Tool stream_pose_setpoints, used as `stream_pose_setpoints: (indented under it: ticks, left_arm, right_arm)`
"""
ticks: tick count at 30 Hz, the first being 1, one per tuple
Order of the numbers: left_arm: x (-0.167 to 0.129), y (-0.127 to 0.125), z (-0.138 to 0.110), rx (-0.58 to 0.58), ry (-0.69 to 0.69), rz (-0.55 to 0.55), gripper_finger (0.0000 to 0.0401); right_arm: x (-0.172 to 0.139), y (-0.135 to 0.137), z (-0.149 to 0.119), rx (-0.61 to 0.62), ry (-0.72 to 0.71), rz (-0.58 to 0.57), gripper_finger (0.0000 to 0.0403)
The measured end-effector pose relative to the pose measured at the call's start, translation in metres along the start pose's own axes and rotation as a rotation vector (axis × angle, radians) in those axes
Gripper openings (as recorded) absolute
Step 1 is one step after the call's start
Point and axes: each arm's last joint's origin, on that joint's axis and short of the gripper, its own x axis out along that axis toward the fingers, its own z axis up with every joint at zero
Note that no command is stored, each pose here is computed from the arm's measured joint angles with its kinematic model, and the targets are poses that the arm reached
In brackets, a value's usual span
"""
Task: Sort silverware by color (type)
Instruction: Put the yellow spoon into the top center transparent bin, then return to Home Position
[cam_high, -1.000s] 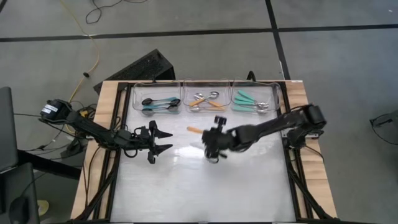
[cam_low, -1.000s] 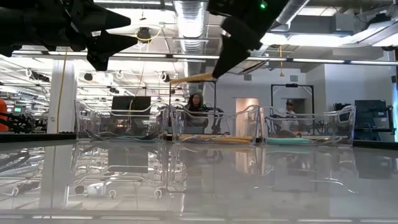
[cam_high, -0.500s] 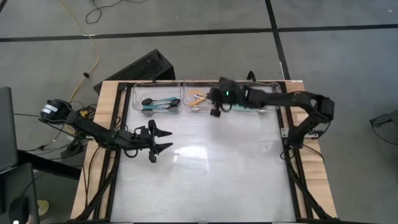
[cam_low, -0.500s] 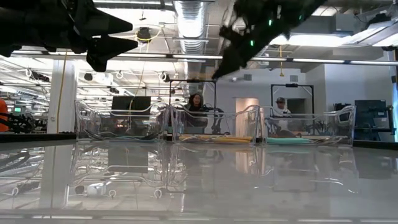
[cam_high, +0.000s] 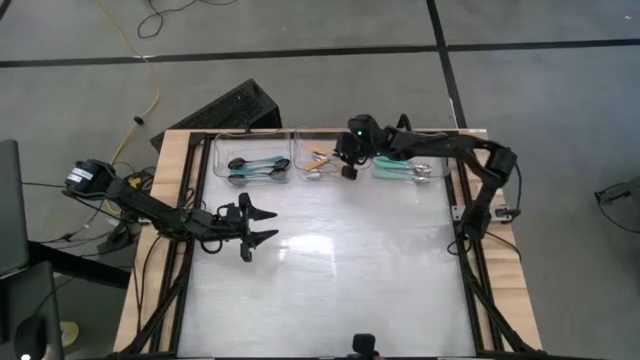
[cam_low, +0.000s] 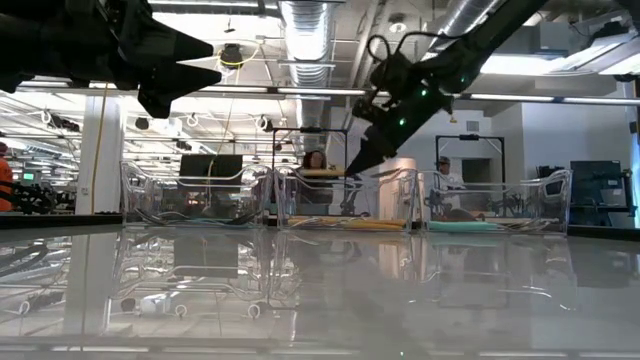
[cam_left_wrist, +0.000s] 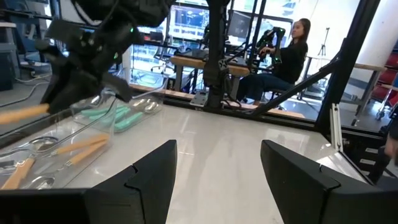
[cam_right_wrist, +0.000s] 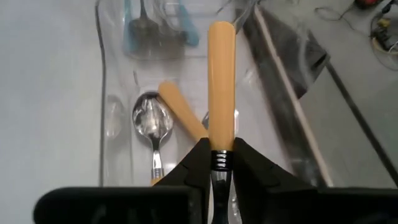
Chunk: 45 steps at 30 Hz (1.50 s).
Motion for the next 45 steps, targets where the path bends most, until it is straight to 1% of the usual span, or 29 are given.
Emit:
stream_pose_setpoints:
  ticks: [2, 6, 9, 11, 13, 16, 19, 21, 24, 28, 31, 33, 36, 39, 42, 45]
  left_arm:
    - [0.000, 0.000, 0.000, 0.000, 0.000, 0.000, 0.0218]
    - [0.000, 0.000, 0.000, 0.000, 0.000, 0.001, 0.0218]
    - [0.000, 0.000, 0.000, 0.001, 0.001, 0.002, 0.0218]
    - [0.000, 0.000, 0.000, 0.001, 0.001, 0.002, 0.0218]
    - [0.000, 0.000, 0.000, 0.006, 0.002, 0.002, 0.0218]
    - [0.000, 0.000, 0.000, 0.037, 0.003, 0.002, 0.0218]
    - [0.000, 0.000, 0.000, 0.058, 0.000, 0.002, 0.0218]
    - [0.000, 0.000, 0.000, 0.059, -0.001, 0.005, 0.0218]
    - [0.000, 0.000, 0.000, 0.039, -0.003, 0.012, 0.0218]
    - [0.000, 0.000, 0.000, 0.020, -0.004, 0.010, 0.0218]
    - [0.000, -0.001, 0.000, -0.011, 0.001, -0.021, 0.0218]
    - [0.000, -0.001, 0.000, -0.014, 0.004, -0.044, 0.0218]
    - [0.000, -0.002, 0.000, -0.015, 0.006, -0.064, 0.0218]
    - [0.000, -0.002, 0.002, -0.014, -0.015, -0.072, 0.0218]
    - [0.001, -0.003, 0.007, -0.012, -0.041, -0.081, 0.0218]
    - [0.003, -0.005, 0.013, -0.026, -0.070, -0.118, 0.0218]
  right_arm:
    - [0.009, 0.003, -0.007, -0.001, 0.030, 0.015, 0.0085]
    - [0.021, 0.007, -0.015, -0.005, 0.062, 0.034, 0.0090]
    - [0.026, 0.008, -0.019, 0.041, 0.081, 0.039, 0.0095]
    - [0.027, 0.009, -0.021, 0.066, 0.092, 0.043, 0.0107]
    - [0.025, 0.008, -0.020, 0.071, 0.087, 0.046, 0.0129]
    - [0.016, 0.007, -0.012, 0.067, 0.056, 0.036, 0.0176]
    - [0.002, 0.003, -0.001, 0.064, 0.021, -0.019, 0.0228]
    - [-0.014, 0.001, 0.009, 0.085, -0.008, -0.048, 0.0251]
    - [-0.047, 0.001, 0.030, 0.113, -0.101, -0.065, 0.0263]
    - [-0.106, 0.013, 0.057, 0.181, -0.244, 0.011, 0.0264]
    - [-0.152, 0.027, 0.066, 0.221, -0.305, 0.097, 0.0264]
    - [-0.182, 0.038, 0.068, 0.222, -0.324, 0.122, 0.0264]
    - [-0.221, 0.051, 0.063, 0.223, -0.332, 0.132, 0.0265]
    - [-0.251, 0.062, 0.049, 0.236, -0.343, 0.155, 0.0265]
    - [-0.269, 0.072, 0.028, 0.227, -0.381, 0.170, 0.0265]
    - [-0.276, 0.079, 0.002, 0.217, -0.396, 0.164, 0.0265]
